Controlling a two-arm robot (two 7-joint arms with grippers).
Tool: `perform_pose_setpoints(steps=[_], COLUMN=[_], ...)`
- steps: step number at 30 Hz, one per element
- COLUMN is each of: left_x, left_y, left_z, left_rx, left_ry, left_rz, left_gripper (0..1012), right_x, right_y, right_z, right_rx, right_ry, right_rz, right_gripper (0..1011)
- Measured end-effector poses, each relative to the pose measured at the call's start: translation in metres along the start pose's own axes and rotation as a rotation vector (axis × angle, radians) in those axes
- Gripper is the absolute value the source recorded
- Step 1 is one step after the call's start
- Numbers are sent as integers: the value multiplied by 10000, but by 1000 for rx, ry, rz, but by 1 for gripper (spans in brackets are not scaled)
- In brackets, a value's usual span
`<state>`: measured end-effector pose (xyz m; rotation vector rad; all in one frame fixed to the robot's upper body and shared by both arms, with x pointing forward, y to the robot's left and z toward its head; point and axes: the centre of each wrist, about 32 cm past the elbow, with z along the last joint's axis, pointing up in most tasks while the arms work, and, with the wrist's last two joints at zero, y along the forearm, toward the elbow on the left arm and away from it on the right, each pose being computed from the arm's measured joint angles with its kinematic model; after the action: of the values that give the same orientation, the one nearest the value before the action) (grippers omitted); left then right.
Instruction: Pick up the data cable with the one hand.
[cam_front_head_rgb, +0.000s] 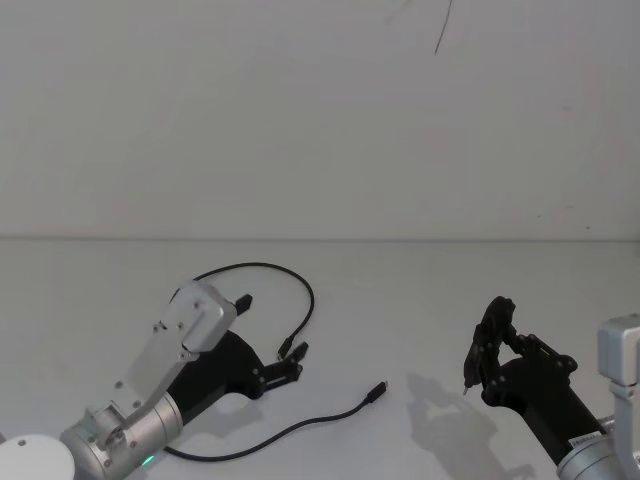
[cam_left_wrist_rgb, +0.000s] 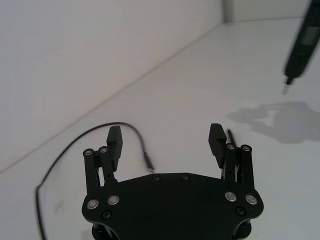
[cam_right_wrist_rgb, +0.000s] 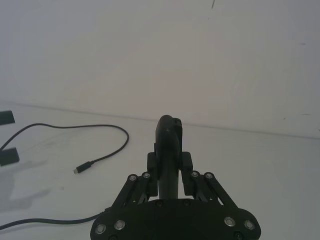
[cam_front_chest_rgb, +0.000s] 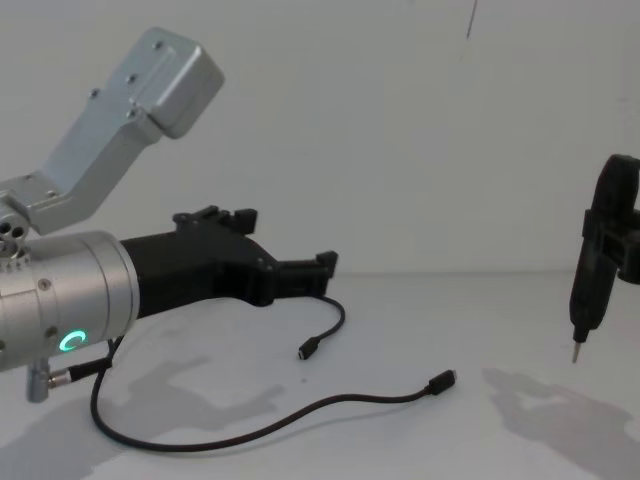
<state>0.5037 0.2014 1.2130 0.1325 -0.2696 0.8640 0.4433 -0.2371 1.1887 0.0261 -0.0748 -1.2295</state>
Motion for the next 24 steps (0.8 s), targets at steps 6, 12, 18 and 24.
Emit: perform_pose_setpoints(steps=[6, 12, 18, 24], left_x=[37, 94, 158, 230], left_y=[1, 6, 10, 16], left_z=[29, 52, 26, -38], left_rx=[16, 49, 102, 155], left_ry=[-3, 3, 20, 33], left_rz=[-91, -198, -293, -345], left_gripper=[1001, 1001, 1001, 1001], right_x=[0, 0, 0, 0], right_y=[0, 0, 0, 0], right_z=[0, 0, 0, 0], right_rx=[0, 0, 0, 0], right_ry=[0, 0, 0, 0], right_rz=[0, 0, 0, 0], right_gripper=[269, 269, 269, 269])
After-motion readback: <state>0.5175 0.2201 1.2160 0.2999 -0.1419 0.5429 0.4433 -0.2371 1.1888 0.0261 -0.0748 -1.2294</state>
